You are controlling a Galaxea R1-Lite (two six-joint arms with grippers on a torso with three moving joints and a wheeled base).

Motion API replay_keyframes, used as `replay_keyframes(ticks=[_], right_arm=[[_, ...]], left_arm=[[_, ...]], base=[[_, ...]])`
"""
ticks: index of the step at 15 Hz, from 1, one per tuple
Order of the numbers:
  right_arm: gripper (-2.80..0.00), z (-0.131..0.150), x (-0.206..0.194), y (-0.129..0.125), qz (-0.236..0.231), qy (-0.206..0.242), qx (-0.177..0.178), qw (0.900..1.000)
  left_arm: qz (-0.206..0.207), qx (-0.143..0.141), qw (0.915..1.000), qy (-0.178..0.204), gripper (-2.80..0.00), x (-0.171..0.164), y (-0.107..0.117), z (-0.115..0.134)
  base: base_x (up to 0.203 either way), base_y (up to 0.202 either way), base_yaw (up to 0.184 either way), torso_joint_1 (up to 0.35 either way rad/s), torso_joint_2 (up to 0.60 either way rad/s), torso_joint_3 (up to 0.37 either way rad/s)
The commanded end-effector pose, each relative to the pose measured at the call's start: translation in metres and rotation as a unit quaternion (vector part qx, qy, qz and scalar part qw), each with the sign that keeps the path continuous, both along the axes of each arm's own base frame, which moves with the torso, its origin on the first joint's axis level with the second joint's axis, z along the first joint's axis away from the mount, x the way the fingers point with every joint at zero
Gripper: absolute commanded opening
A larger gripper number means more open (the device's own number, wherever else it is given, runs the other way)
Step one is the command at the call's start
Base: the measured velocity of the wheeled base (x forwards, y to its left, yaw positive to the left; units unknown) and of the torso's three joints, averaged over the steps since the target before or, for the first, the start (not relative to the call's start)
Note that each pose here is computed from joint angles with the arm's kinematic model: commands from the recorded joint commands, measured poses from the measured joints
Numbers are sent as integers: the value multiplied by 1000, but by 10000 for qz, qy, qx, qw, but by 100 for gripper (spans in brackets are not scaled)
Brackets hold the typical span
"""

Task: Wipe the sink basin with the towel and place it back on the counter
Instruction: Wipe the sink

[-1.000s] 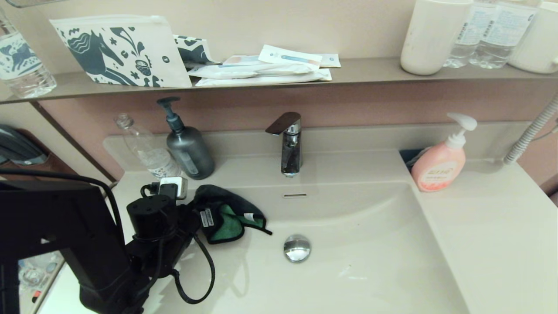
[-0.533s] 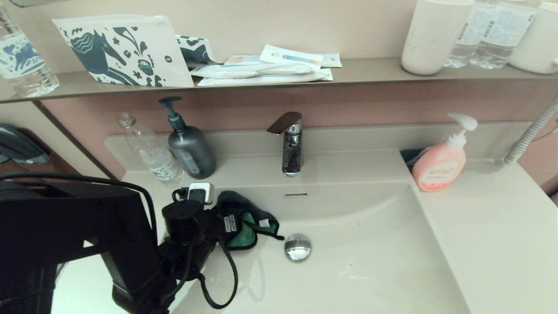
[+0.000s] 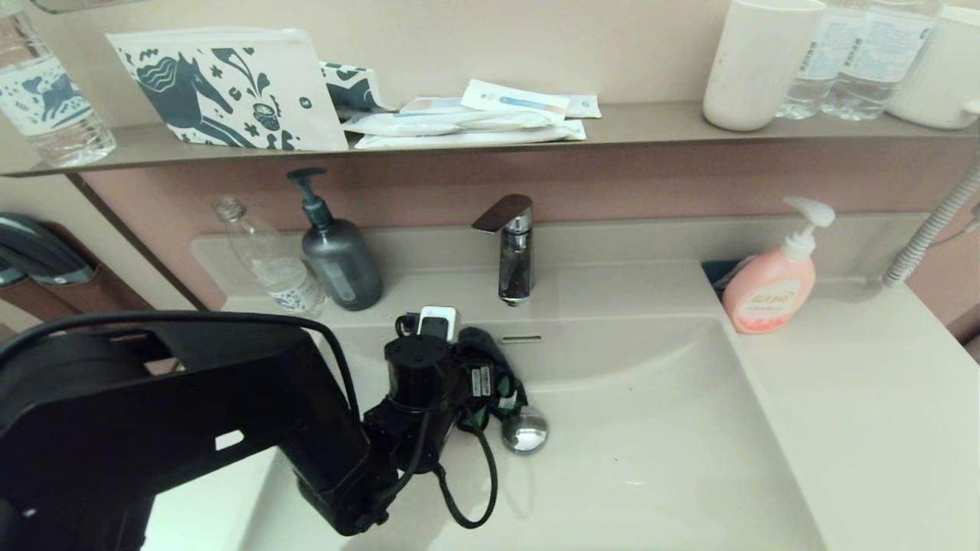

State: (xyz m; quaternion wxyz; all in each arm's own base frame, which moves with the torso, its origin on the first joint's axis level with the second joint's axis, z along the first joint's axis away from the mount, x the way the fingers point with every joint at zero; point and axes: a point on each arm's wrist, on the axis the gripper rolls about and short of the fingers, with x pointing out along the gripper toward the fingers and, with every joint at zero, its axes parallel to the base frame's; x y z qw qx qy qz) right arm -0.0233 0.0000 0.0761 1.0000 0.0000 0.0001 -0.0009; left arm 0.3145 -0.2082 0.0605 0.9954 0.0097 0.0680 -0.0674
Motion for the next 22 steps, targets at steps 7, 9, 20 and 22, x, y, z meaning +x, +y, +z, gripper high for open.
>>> replay_keyframes(ticks=[7,9,20,22], right_arm=[[-280,0,0,0,2,7,0,10000],[-280,0,0,0,8,7,0,10000],[-280,0,0,0,2,5,0,10000],[-280,0,0,0,1,4,0,10000]], left_arm=[[170,8,9999,13,-280,-14,4,20],[392,101,9989,233,-280,-20,21,11],[1929,813,9757,649,-280,-62,150,30],[2092,1157,9686,687,-280,-63,164,39]], base=[[0,0,0,0,0,0],[0,0,0,0,0,0],[0,0,0,0,0,0],[0,0,0,0,0,0]])
